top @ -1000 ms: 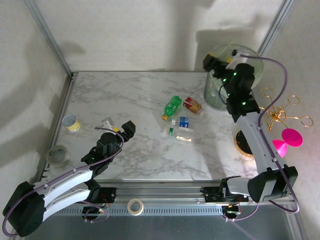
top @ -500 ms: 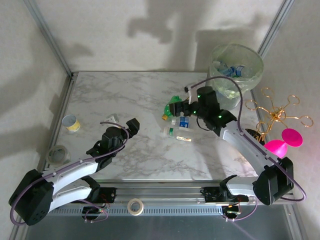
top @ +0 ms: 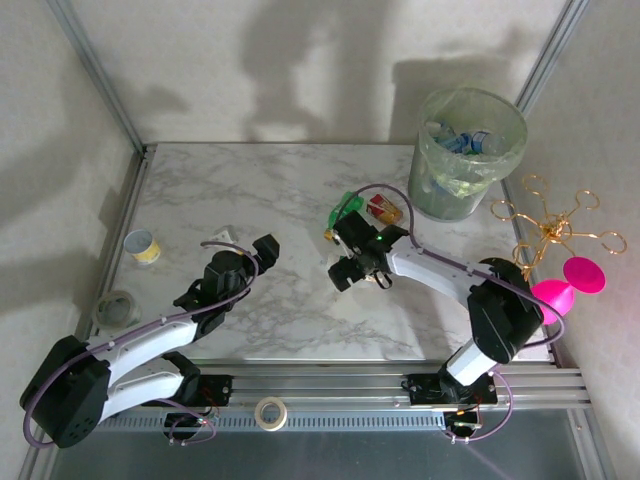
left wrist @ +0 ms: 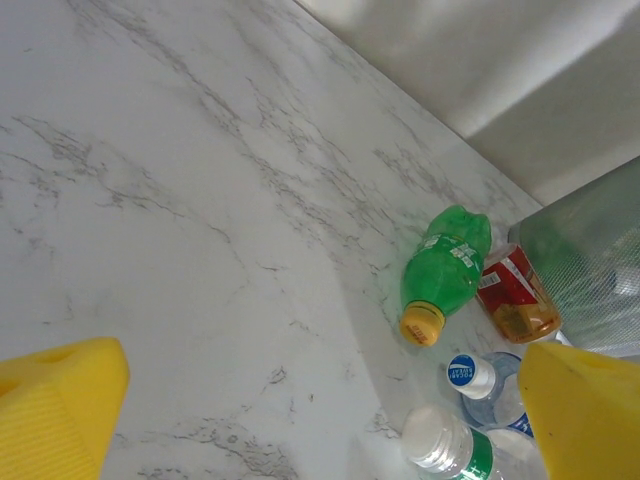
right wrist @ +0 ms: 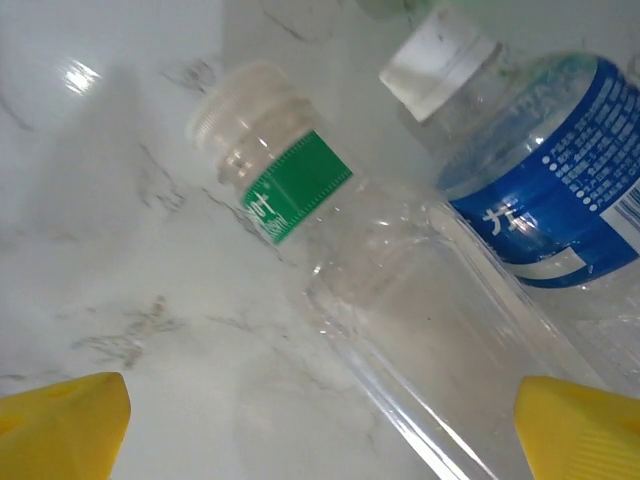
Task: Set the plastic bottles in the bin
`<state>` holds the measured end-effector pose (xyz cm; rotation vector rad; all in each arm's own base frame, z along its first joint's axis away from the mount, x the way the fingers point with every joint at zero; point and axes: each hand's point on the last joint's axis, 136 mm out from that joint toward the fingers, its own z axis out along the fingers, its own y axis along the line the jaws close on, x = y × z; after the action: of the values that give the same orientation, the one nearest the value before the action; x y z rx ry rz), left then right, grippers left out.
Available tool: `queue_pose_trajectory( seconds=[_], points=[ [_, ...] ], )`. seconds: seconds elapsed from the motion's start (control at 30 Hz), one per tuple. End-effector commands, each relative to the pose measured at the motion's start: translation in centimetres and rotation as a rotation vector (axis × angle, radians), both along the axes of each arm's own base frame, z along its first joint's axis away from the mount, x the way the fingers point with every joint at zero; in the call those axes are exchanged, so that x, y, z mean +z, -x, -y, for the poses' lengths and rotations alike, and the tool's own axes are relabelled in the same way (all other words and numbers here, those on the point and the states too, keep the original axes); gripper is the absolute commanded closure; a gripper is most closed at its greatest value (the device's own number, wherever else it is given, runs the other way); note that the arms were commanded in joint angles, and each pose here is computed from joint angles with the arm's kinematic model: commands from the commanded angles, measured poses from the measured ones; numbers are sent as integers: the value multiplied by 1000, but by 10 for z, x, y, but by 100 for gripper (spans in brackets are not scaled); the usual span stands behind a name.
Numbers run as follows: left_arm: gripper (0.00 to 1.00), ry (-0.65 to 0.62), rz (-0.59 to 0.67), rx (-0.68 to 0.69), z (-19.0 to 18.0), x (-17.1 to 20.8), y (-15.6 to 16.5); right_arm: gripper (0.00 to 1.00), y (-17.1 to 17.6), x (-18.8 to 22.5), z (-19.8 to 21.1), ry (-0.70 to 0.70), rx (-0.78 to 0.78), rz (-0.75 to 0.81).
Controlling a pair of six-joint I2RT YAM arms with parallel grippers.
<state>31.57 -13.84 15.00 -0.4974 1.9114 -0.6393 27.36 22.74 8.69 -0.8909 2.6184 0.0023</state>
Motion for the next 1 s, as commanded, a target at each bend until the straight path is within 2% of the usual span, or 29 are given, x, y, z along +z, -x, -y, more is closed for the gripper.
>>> queue_pose_trajectory(
  seconds=[0.0, 0.17, 0.43, 0.73, 0.87, 0.97],
  points=[
    [0, 15, 20, 10, -2, 10, -3, 1, -11, 13, 4, 78, 32, 50],
    [1, 15, 24, 32, -11, 9, 2, 1, -18, 4, 12, 166, 66, 66],
    [0, 27, 28, 44, -14, 10, 3, 1, -7, -15, 4, 141, 101, -9],
    [0, 34, 27, 41, -12, 10, 1, 7, 16, -25, -3, 72, 98, -113],
    [0, 32, 24, 42, -13, 9, 2, 11, 21, -23, -6, 51, 96, -124],
    [0, 33, 24, 42, -13, 9, 1, 10, 14, -23, 2, 94, 78, -83]
  ],
)
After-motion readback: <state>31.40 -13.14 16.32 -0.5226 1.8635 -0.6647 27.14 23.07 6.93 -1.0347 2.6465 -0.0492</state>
